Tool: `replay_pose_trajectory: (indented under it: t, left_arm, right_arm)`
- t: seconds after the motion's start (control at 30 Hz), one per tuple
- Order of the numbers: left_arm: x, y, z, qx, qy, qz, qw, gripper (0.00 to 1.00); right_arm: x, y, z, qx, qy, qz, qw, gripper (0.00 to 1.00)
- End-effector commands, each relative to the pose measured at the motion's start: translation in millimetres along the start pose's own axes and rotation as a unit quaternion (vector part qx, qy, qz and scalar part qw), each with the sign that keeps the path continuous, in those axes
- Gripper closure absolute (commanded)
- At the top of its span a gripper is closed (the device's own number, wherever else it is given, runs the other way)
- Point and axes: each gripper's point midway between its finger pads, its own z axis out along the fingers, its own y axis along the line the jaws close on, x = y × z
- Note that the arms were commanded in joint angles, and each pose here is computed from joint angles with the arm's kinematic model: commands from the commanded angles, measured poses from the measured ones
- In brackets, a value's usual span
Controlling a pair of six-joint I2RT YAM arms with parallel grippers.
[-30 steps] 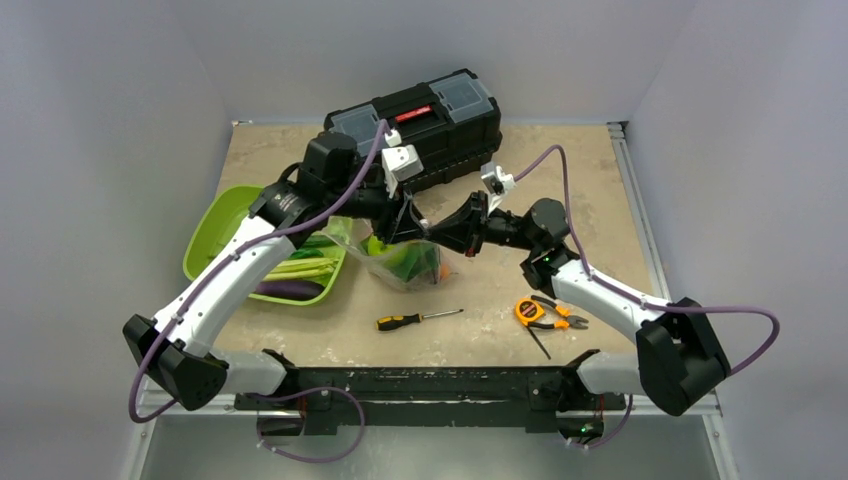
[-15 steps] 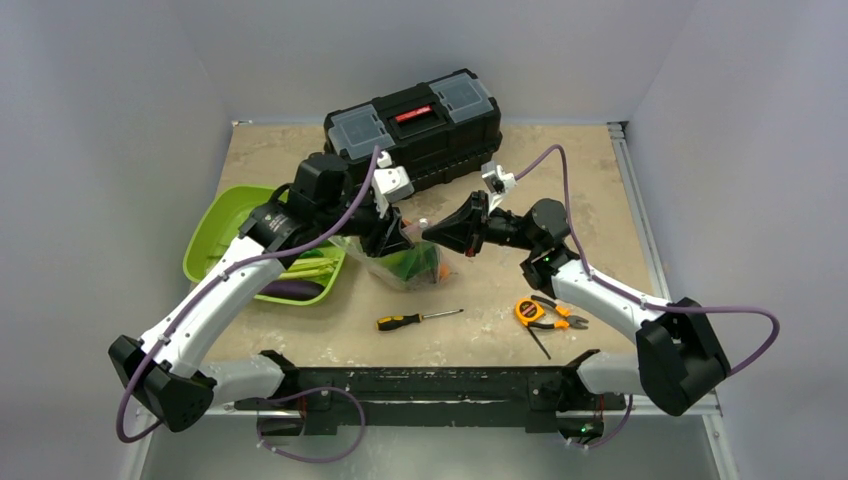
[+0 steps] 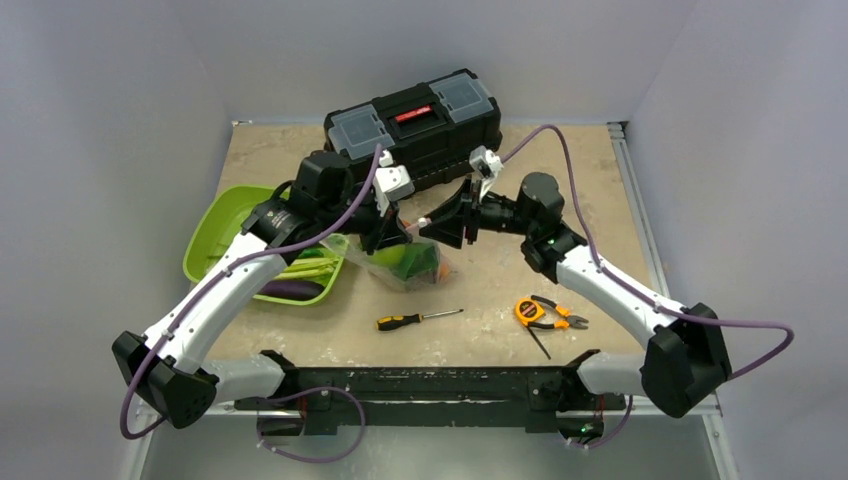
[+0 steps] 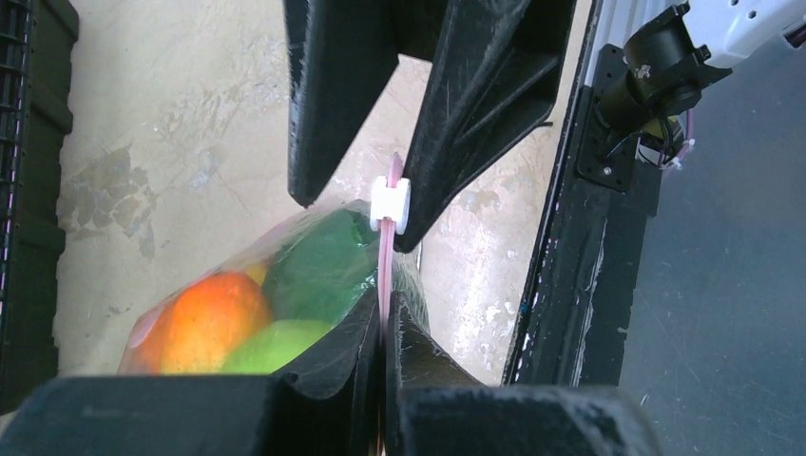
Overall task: Place the food in the zip-top bag and seal the zipper
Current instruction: Zip the zipper food storage bag at the center of the board.
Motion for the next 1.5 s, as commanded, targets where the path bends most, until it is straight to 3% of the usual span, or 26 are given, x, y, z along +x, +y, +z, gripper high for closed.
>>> replay_pose_trajectory:
  t: [0.0, 0.3, 0.6, 0.83, 1.1, 1.23, 1.37, 1.47]
  left_arm:
    - [-26.4, -9.2, -9.6, 0.019, -0.037, 0.039, 0.998, 1.00]
    - [-27.8, -11.5, -11.8, 0.024, -0.036, 0.045, 0.998, 1.00]
    - [-27.9, -10.3, -10.6, 0.022, -0.034, 0.039, 0.998, 1.00]
    - [-30.4, -13.3, -9.7, 0.032, -0.038, 0.038, 0.998, 1.00]
    - [-26.5, -17.1, -9.2, 0.047, -0.026, 0.034, 0.998, 1.00]
    - [-26.6, -18.2, -9.2, 0.050, -0.025, 0.033, 0.998, 1.00]
    - [-28.1, -19.3, -9.1, 0.055, -0.025, 0.030, 0.998, 1.00]
    - [-31.0, -21.5, -9.0, 0.062, -0.027, 0.029, 0.997, 1.00]
  right_arm:
    - [-31.8, 11.0, -7.1, 0.023, 0.025, -0.025, 0.999, 0.52]
    - [-43.7, 36.3, -1.4, -0.054, 0.051, -0.017, 0.997, 0.46]
    - [-40.3, 42.5, -0.2, -0.086, 0.064, -0.018, 0.994, 0.52]
    - [-40.3, 32.0, 0.8, -0.057, 0.063, -0.027, 0.996, 0.73]
    - [-45.7, 35.7, 1.9, -0.067, 0.057, -0.041, 0.995, 0.72]
    - [-44.7, 37.4, 1.9, -0.073, 0.062, -0.043, 0.994, 0.82]
    - [-44.4, 40.9, 2.1, -0.078, 0.066, -0.046, 0.994, 1.00]
    - [-42.1, 44.2, 4.5, -0.082, 0.071, -0.052, 0.993, 1.00]
